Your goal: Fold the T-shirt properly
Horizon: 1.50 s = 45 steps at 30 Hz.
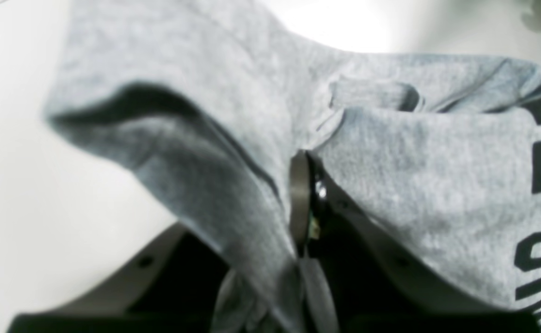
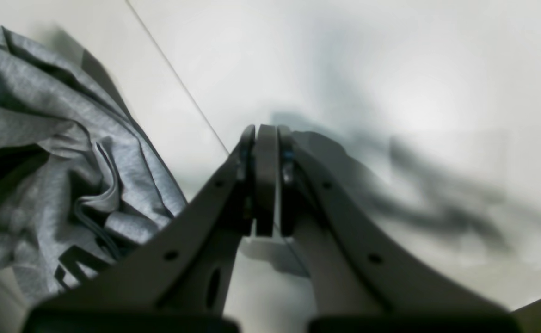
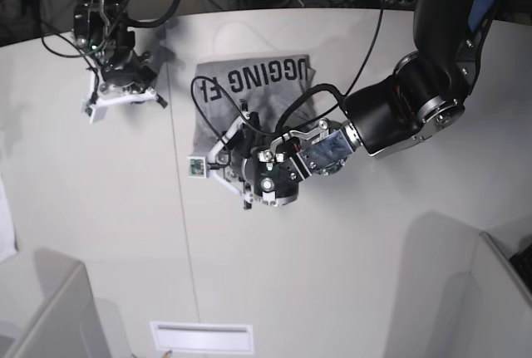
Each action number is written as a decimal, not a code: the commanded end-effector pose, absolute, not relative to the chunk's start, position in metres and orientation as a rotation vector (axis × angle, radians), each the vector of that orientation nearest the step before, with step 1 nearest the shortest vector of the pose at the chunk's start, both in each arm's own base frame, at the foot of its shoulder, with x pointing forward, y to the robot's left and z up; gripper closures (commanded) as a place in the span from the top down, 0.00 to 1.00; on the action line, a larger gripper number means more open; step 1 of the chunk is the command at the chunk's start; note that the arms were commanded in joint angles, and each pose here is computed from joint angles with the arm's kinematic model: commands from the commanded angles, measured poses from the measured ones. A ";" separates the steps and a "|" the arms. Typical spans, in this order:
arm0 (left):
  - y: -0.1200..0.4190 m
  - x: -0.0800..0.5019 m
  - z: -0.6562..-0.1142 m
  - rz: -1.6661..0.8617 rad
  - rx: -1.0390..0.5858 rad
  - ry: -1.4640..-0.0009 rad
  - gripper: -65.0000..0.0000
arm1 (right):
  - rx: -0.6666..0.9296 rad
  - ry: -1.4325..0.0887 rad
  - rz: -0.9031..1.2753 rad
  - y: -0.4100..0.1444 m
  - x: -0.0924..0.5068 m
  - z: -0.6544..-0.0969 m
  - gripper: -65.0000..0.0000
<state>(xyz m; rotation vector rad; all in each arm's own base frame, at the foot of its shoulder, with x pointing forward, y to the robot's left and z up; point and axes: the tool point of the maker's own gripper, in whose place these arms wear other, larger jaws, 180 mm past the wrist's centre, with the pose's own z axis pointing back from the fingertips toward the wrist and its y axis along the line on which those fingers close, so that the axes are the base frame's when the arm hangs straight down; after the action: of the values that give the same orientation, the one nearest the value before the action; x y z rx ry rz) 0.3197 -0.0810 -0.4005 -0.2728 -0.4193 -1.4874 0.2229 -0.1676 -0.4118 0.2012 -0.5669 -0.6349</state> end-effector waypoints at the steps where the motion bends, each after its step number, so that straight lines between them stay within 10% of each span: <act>1: -0.092 0.337 -0.378 -1.513 -0.256 -0.493 0.00 | 0.201 -0.608 -0.625 -0.171 0.231 -0.403 0.00; 8: -0.080 0.355 -0.379 -1.568 -0.104 -0.528 0.04 | 0.207 -0.615 -0.627 -0.170 0.235 -0.401 0.00; 21: -0.090 0.384 -0.343 -1.432 -0.164 -0.647 1.00 | 0.212 -0.627 -0.624 -0.170 0.240 -0.398 0.00; 28: -0.038 0.419 -0.284 -1.089 -0.254 -0.885 0.95 | 0.161 -0.687 -0.598 -0.184 0.246 -0.392 0.00; 37: 0.073 0.372 -0.274 -0.900 -0.011 -1.028 0.00 | 0.037 -1.001 -0.181 -0.187 0.250 -0.359 0.00; 45: 0.131 0.317 -0.278 -0.847 0.076 -1.215 0.00 | -0.006 -1.278 -0.163 -0.197 0.227 -0.327 0.00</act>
<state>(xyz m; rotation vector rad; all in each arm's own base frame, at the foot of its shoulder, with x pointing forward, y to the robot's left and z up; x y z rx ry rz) 0.3110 0.1309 -0.2933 0.0673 -1.1671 -0.8436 0.2225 -0.1955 -0.3389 -0.0005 -1.2317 -0.1757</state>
